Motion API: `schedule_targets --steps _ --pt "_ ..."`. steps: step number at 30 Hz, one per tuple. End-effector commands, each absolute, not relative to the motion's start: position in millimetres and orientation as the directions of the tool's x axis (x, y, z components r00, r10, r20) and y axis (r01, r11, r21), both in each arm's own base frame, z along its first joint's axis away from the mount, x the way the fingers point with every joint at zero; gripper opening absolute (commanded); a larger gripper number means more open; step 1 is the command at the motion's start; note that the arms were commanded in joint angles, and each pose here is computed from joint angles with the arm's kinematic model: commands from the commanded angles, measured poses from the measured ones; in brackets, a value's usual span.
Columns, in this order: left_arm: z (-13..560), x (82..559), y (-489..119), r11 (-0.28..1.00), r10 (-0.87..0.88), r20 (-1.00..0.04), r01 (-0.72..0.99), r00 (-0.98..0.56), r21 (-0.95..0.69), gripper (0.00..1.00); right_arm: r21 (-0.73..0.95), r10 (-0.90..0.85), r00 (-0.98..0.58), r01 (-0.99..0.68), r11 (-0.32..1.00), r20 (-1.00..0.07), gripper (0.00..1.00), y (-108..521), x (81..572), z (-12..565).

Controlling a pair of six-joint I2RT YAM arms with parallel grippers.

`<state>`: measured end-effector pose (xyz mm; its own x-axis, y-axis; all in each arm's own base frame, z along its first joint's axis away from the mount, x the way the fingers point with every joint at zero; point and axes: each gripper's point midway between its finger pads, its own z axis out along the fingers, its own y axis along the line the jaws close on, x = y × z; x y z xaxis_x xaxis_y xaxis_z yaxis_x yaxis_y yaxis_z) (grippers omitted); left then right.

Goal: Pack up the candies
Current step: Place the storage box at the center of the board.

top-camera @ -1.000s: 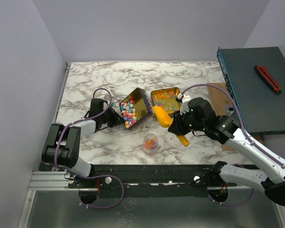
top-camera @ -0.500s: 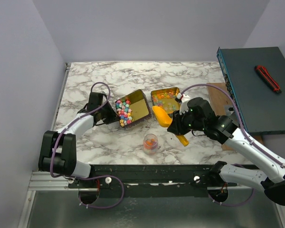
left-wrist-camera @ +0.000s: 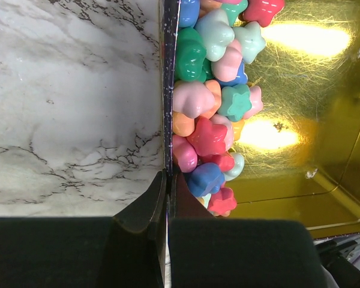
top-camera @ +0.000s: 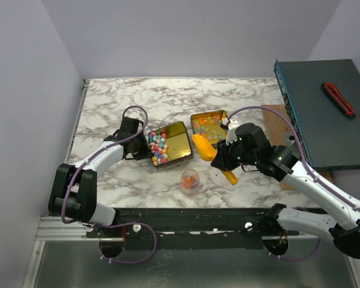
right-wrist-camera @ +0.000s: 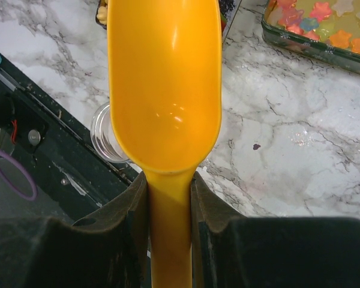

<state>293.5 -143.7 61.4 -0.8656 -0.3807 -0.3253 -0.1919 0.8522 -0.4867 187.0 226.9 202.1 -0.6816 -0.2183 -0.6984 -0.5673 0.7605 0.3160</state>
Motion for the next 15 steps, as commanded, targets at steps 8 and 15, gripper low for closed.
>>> schedule_targets --steps 8,15 --pt "82 317 -159 0.862 -0.404 -0.387 -0.203 -0.829 -0.465 0.0 0.315 -0.22 -0.673 -0.577 0.754 -0.706 0.01 229 189 199" --pt "85 322 -170 0.865 -0.415 -0.398 -0.219 -0.818 -0.451 0.0 0.304 -0.219 -0.672 -0.569 0.764 -0.708 0.01 225 188 198"
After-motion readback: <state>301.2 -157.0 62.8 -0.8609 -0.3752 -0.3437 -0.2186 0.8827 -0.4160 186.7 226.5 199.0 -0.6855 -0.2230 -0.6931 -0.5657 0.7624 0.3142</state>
